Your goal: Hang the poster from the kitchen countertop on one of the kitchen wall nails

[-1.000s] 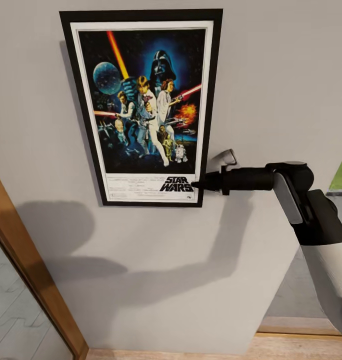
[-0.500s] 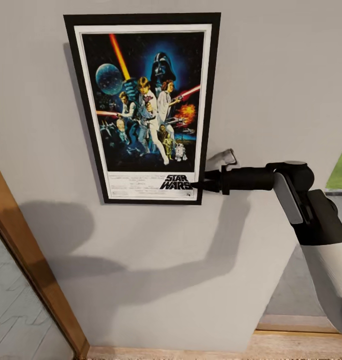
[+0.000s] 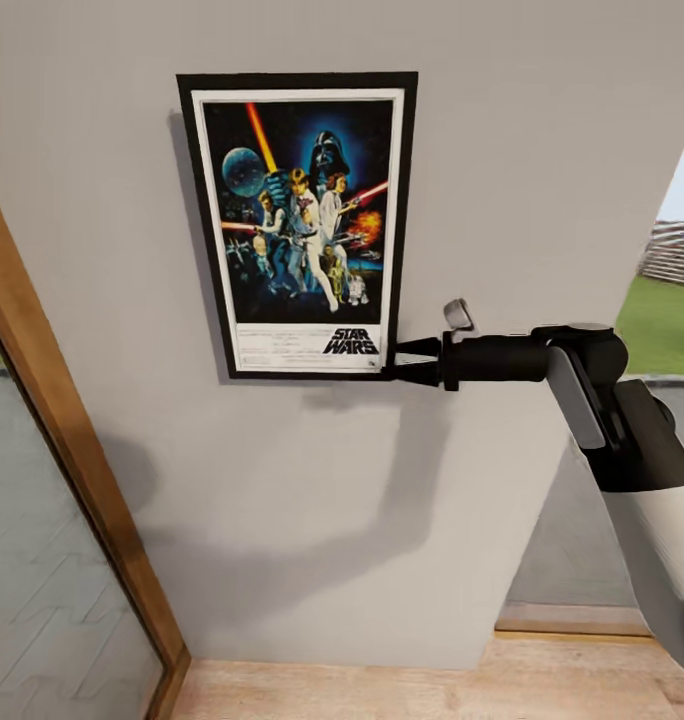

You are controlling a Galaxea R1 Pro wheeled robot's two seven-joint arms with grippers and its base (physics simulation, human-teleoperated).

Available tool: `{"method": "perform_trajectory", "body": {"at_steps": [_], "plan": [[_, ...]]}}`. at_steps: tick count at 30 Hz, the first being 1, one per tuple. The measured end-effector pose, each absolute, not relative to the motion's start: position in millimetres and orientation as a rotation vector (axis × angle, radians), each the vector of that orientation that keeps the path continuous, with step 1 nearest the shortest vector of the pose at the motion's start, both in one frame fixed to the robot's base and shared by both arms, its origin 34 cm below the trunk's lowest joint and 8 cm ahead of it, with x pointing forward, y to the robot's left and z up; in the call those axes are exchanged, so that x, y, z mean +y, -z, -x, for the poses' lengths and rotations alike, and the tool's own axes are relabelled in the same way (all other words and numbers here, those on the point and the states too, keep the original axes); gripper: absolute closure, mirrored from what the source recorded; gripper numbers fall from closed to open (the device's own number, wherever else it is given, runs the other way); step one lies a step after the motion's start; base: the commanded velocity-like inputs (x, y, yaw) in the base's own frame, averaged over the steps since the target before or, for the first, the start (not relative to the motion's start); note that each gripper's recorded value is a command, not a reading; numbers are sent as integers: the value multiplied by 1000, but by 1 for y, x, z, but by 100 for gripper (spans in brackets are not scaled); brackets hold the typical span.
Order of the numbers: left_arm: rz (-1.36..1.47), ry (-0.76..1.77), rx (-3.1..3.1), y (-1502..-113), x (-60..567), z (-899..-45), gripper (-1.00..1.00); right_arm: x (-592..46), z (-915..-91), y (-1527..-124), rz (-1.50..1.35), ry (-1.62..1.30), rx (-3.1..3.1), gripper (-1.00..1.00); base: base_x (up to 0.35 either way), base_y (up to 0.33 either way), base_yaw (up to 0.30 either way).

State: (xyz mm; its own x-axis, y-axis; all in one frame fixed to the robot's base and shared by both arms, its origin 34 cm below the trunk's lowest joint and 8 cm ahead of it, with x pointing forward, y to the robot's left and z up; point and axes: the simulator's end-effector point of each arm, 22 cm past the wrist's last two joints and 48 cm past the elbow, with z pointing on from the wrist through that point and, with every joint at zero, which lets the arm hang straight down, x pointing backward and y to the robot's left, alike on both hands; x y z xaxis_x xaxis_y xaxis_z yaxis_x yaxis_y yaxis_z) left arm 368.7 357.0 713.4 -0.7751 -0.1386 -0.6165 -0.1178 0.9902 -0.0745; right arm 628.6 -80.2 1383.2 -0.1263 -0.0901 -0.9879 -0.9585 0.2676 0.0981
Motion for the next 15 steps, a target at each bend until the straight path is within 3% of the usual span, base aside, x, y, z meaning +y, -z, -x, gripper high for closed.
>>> {"method": "perform_trajectory", "body": {"at_steps": [15], "plan": [[171,50,2448,-718,354,-373,-100,-83,-581,-1203,888,-1221,1679,-100,-22,0,0]]}}
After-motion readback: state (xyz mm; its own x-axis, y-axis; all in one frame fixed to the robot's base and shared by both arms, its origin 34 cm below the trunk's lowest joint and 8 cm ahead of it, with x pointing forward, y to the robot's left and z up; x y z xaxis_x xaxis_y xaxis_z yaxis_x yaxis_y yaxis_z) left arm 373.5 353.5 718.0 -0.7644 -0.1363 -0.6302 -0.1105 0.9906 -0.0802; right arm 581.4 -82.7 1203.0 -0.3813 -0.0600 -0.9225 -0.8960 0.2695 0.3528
